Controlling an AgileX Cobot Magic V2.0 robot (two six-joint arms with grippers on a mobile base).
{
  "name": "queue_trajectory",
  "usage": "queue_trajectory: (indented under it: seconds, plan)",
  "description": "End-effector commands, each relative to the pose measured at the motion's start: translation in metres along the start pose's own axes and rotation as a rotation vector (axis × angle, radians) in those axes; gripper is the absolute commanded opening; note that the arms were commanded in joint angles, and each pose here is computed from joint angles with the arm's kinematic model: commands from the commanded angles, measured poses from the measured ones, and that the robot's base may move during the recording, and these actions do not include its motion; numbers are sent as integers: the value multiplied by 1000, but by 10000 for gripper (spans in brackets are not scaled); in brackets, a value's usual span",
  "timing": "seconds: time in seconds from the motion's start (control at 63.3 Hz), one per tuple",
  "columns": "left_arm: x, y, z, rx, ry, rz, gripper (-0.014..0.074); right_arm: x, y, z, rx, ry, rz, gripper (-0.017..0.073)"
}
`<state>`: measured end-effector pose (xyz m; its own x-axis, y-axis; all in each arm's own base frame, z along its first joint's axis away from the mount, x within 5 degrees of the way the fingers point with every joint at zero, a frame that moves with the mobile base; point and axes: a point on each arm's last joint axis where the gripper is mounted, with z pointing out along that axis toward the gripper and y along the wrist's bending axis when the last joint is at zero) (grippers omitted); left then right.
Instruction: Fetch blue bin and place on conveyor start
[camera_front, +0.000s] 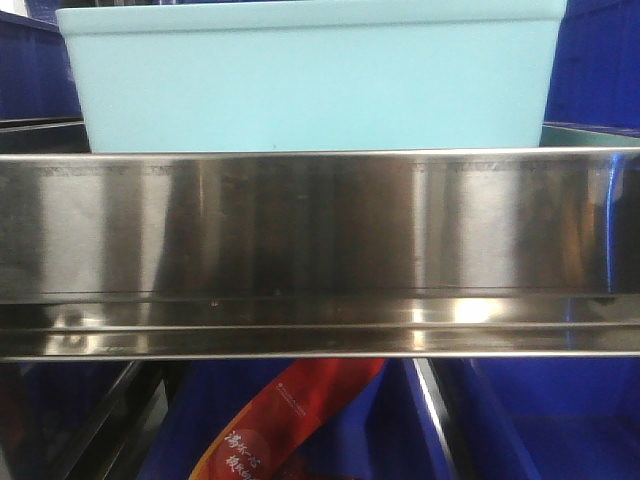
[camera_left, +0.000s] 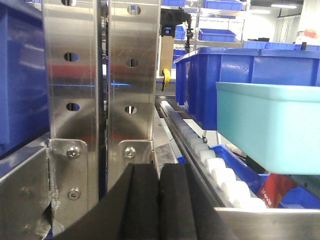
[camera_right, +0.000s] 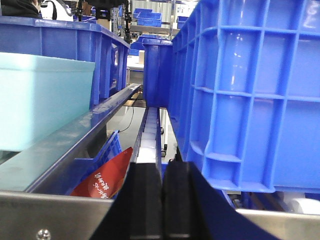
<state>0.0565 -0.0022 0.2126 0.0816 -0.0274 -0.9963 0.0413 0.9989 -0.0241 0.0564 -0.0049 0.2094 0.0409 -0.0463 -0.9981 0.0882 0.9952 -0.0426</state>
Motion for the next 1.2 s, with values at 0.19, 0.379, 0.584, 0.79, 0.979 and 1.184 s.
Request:
queue_trajectory:
  seconds: [0.19,0.379,0.584,0.79,0.979,1.184]
  plan:
    - [-2,0,0,3,-21,-3,-110,-2,0,0,-1,-25,-5,-166]
    - [-2,0,0,3,-21,-3,-110,-2,0,0,-1,-25,-5,-166]
    - [-3,0,0,4,-33,-3,-110,-2,0,0,-1,-25,-5,-166]
    - [-6,0,0,4,-62,-4,-110,-6,0,0,1,-65,-5,-166]
    - [-25,-1,-3,4,-62,-4,-110,-27,-1,-4,4,-122,-5,-166]
    - [-79,-1,-15,-5,-51,31,-110,-81,-3,-18,-4,-85,-6,-166]
